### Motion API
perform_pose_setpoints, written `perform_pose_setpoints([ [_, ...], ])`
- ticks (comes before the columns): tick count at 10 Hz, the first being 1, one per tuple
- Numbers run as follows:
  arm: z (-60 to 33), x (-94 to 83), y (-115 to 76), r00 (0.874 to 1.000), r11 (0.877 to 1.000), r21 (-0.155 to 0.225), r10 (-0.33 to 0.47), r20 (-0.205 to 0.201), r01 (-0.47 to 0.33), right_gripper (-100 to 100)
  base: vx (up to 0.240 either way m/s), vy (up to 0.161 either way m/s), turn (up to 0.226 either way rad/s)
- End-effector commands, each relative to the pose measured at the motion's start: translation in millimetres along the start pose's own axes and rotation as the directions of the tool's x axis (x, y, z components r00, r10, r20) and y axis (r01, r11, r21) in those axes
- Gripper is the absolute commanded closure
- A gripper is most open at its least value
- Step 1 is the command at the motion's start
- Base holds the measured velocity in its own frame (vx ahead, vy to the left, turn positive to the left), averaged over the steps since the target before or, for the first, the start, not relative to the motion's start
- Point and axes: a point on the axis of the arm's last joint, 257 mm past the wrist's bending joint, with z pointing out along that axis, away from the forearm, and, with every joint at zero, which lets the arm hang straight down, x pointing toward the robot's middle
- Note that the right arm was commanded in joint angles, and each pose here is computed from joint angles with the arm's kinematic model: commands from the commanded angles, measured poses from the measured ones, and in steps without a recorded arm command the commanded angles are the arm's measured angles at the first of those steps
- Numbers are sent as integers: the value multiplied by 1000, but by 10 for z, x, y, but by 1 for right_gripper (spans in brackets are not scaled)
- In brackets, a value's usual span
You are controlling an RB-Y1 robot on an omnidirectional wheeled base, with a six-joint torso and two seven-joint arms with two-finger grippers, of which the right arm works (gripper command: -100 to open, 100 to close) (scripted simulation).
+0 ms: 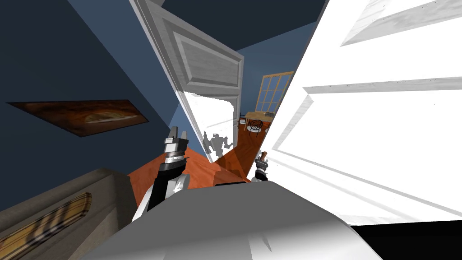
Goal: Push the door open
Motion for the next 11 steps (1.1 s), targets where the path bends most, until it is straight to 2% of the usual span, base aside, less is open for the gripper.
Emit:
perform_pose_setpoints([
  [1, 85, 86, 139, 1000, 999, -33, -4, -22, 3, 100, 217, -83, -38],
  [6, 154, 93, 478, 1000, 992, -123, -6, -22, 3, 100, 184, -52, -53],
  [8, 165, 87, 622, 1000, 986, -166, -1, -19, -2, 100, 204, -66, -61],
  [9, 165, 87, 622, 1000, 986, -166, -1, -19, -2, 100, 151, -66, -37],
  [10, 165, 77, 720, 1000, 980, -198, 3, -16, -6, 100, 148, -64, -76],
  [11, 163, 73, 751, 1000, 978, -208, 5, -15, -8, 100, 169, -63, -42],
])
